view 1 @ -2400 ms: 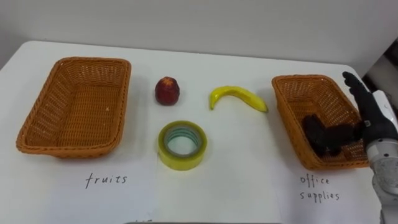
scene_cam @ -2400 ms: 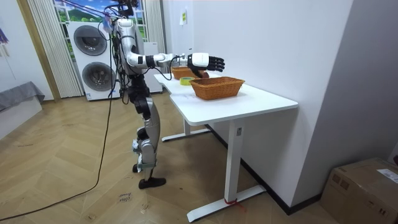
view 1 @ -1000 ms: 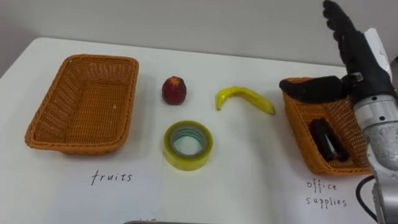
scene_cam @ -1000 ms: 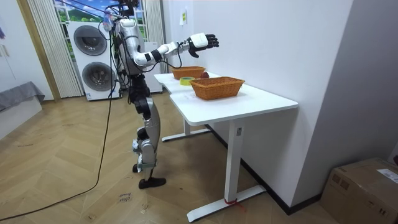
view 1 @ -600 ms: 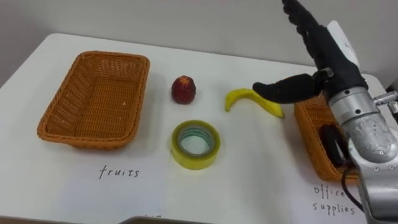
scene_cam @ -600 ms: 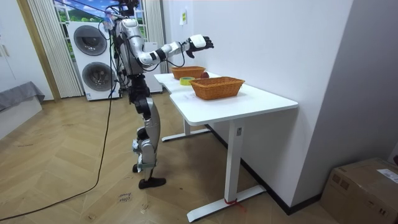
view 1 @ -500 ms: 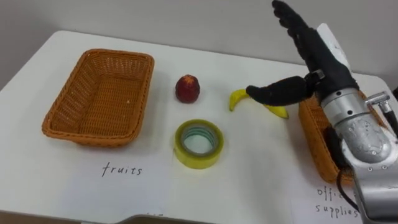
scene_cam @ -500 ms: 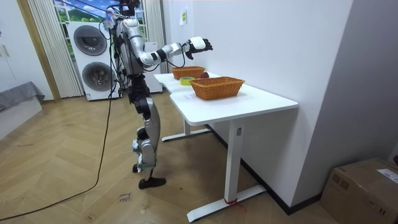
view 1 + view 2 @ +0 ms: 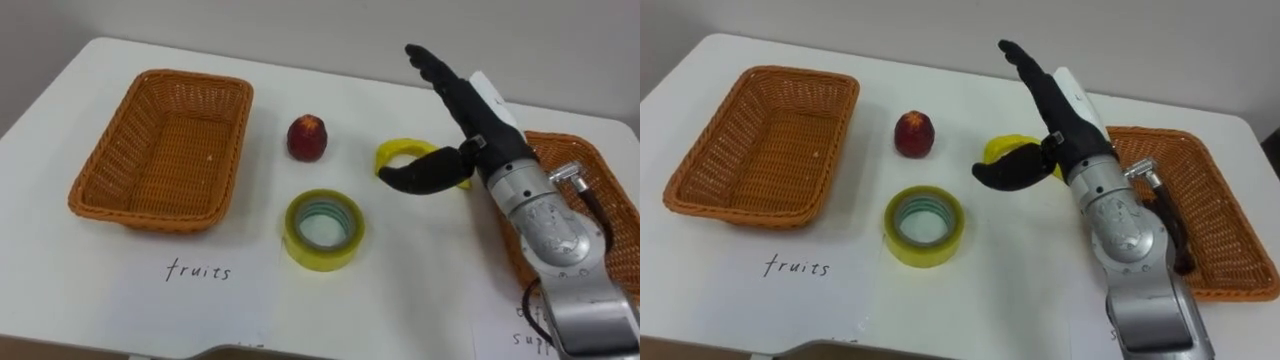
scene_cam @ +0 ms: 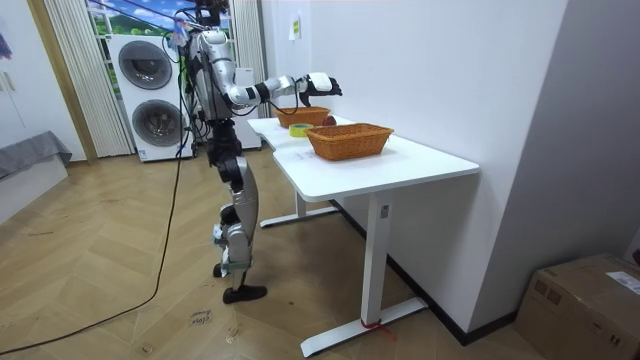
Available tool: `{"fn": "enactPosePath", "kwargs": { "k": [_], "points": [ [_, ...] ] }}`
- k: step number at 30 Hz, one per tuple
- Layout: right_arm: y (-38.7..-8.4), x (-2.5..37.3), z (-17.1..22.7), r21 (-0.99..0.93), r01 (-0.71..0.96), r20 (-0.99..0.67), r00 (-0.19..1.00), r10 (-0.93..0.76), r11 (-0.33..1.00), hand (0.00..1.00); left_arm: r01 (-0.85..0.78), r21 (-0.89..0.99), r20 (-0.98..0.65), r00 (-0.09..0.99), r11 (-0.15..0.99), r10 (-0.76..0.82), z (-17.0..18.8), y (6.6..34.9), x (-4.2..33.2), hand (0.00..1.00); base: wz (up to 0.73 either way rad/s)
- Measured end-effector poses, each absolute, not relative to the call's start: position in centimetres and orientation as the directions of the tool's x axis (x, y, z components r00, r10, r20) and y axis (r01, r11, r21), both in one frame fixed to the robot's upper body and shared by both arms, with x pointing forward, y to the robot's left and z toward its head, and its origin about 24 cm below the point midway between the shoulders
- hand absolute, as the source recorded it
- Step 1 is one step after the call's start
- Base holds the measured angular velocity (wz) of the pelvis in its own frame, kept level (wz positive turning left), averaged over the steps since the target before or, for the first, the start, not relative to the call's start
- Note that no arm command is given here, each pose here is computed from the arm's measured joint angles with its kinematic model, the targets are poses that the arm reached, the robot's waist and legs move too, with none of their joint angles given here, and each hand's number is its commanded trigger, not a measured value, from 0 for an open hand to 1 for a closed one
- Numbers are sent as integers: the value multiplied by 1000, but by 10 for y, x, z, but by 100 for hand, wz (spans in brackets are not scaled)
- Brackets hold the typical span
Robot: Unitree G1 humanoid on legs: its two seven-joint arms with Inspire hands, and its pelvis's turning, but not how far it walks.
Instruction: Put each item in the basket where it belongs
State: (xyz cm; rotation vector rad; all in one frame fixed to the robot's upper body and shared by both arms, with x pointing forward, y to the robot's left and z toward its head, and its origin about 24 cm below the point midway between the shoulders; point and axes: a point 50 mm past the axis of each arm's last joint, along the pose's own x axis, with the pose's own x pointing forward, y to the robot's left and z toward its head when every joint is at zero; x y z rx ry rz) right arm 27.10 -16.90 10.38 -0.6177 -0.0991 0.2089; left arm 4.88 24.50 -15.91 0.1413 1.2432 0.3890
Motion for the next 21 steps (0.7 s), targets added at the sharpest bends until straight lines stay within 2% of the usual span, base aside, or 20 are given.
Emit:
{"fn": "enactPosePath", "kwargs": {
  "k": [21],
  "points": [
    [-148,274,97,-566,-255,-25,956,293,784,0,-190,314,-899,254,930,356,-160,244,48,0,3]
  ]
}}
